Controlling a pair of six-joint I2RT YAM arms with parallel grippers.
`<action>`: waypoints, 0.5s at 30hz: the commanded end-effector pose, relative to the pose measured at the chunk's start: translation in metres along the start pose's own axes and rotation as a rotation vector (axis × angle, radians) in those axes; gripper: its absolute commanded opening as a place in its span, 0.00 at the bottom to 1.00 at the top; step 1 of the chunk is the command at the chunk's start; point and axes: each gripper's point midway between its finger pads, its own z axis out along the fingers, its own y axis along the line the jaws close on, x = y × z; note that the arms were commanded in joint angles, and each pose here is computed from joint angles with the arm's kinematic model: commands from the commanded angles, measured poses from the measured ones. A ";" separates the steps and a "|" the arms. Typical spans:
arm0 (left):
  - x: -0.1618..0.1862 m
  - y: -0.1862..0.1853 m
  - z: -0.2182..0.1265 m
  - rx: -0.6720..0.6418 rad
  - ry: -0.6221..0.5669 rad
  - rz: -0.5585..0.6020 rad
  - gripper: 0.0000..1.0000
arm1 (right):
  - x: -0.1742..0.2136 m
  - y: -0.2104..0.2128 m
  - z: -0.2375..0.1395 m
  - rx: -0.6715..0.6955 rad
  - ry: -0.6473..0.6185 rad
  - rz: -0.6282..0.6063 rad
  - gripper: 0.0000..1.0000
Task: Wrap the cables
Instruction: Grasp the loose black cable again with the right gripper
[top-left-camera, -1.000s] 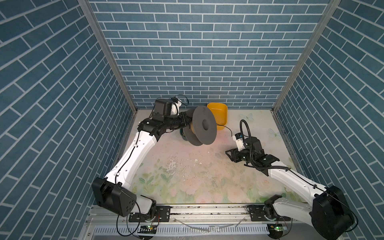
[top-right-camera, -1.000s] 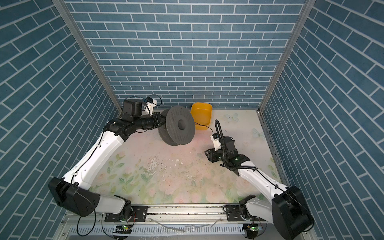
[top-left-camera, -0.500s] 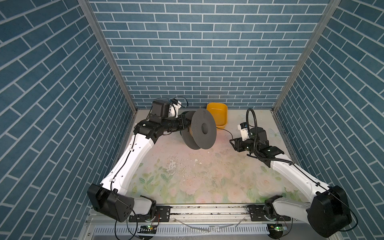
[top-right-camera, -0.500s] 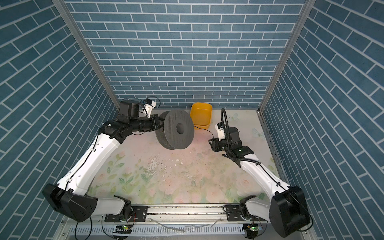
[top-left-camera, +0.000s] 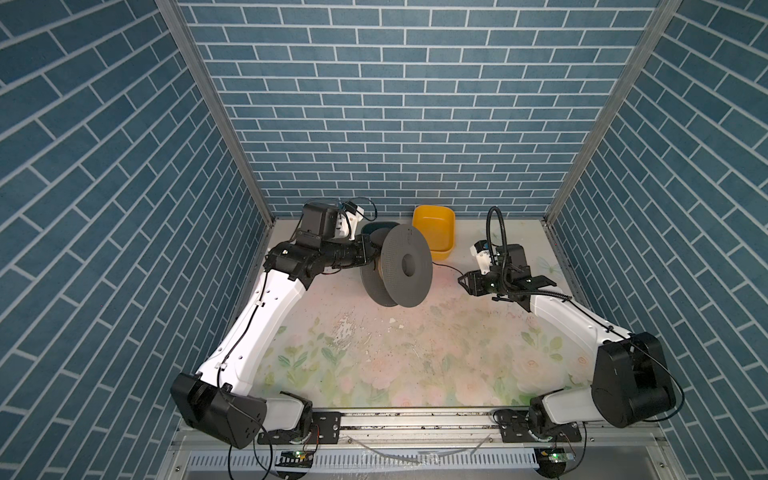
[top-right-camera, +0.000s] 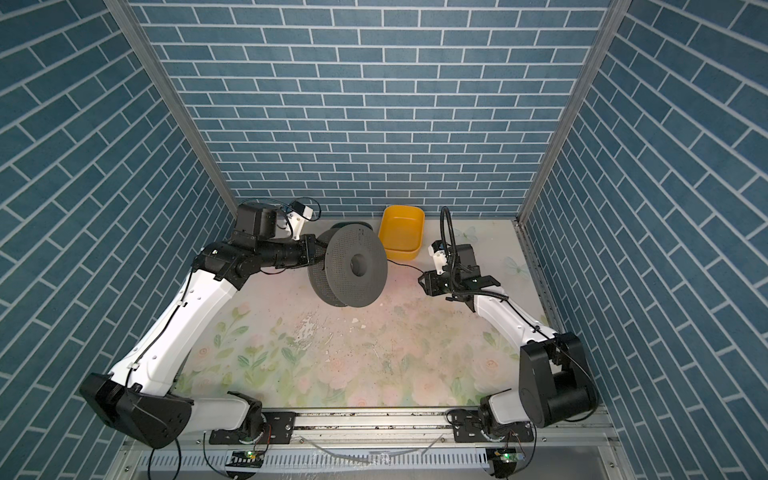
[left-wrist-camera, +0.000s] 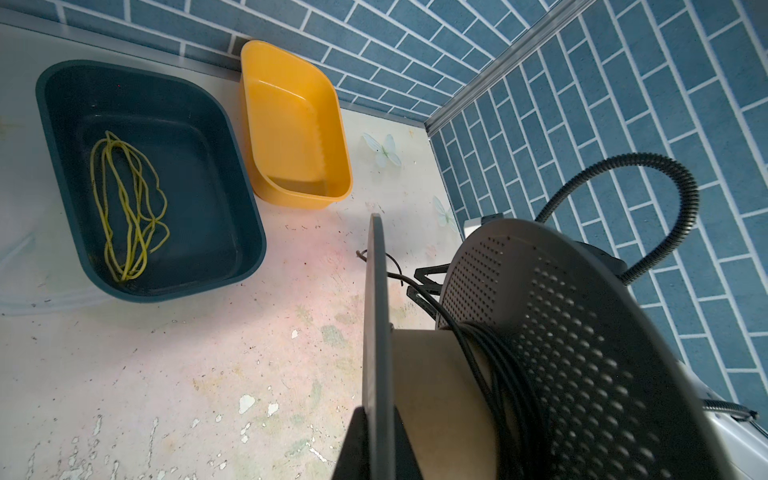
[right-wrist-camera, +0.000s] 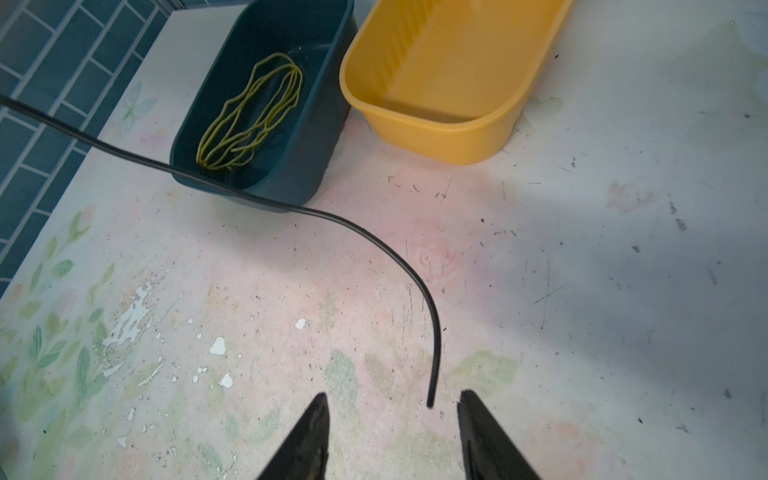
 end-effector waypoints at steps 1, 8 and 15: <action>-0.013 -0.027 -0.018 0.083 -0.055 0.056 0.00 | -0.023 0.006 0.003 -0.040 -0.043 -0.085 0.50; -0.011 -0.028 -0.018 0.089 -0.048 0.055 0.00 | -0.026 -0.003 0.020 -0.028 -0.031 -0.082 0.47; -0.010 -0.028 -0.017 0.089 -0.045 0.057 0.00 | -0.028 -0.014 0.030 0.014 -0.023 -0.097 0.46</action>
